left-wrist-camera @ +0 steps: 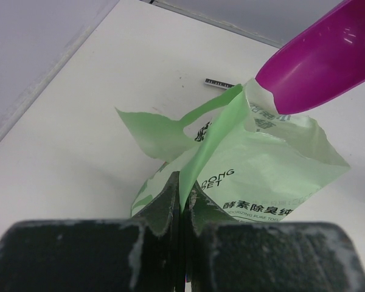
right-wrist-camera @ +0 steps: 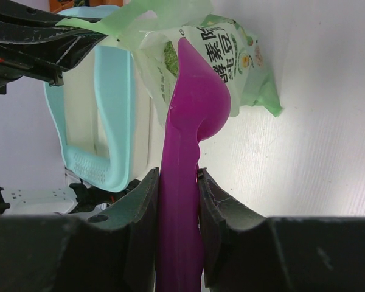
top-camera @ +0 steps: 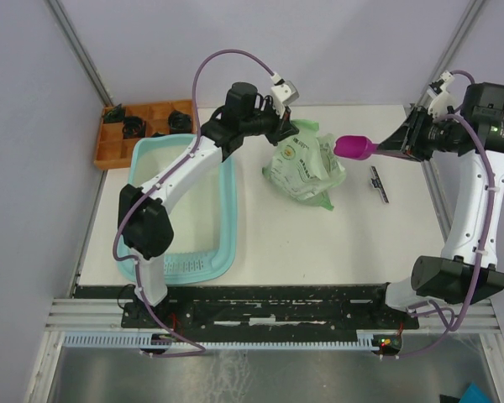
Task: Fill the litter box with clean litter
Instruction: 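Scoop the cat litter from the cat litter bag.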
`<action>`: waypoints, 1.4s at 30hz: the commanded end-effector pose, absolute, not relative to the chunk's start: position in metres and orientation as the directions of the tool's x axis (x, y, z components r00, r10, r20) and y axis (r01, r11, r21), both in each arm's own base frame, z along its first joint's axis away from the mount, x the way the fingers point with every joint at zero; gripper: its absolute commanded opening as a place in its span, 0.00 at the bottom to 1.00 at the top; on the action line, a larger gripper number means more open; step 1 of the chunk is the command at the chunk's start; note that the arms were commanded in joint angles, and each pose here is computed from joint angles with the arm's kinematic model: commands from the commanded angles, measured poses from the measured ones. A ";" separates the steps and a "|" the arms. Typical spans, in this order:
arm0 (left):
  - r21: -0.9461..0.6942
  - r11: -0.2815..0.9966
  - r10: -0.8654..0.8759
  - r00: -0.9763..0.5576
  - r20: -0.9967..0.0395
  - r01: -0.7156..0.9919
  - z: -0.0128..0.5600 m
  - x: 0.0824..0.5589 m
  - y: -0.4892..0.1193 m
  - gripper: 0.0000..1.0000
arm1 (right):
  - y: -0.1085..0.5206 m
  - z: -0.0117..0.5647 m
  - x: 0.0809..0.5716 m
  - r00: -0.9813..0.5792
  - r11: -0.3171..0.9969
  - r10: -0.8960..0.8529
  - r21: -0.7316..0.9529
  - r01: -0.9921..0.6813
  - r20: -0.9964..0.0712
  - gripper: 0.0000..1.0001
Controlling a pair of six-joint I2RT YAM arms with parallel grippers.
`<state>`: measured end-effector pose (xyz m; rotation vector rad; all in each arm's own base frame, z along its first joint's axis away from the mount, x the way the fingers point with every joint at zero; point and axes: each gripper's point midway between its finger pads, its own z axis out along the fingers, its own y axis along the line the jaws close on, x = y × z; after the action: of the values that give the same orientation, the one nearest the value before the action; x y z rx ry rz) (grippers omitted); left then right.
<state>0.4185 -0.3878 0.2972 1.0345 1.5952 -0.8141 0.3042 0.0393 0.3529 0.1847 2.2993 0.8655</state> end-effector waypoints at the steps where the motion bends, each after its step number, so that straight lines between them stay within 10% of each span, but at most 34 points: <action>1: 0.130 0.384 0.023 0.131 -0.991 0.914 0.413 0.403 -0.390 0.03 | 0.034 0.374 0.308 -0.702 0.821 0.308 0.552 -0.145 -0.642 0.02; 42: 0.148 0.413 0.052 0.139 -0.989 0.898 0.394 0.379 -0.377 0.03 | 0.071 0.364 0.298 -0.774 0.841 0.156 0.494 -0.221 -0.614 0.02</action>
<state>0.4005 -0.3805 0.2928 1.0130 1.5914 -0.7902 0.2882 0.0797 0.3410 -0.0141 2.4368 0.8343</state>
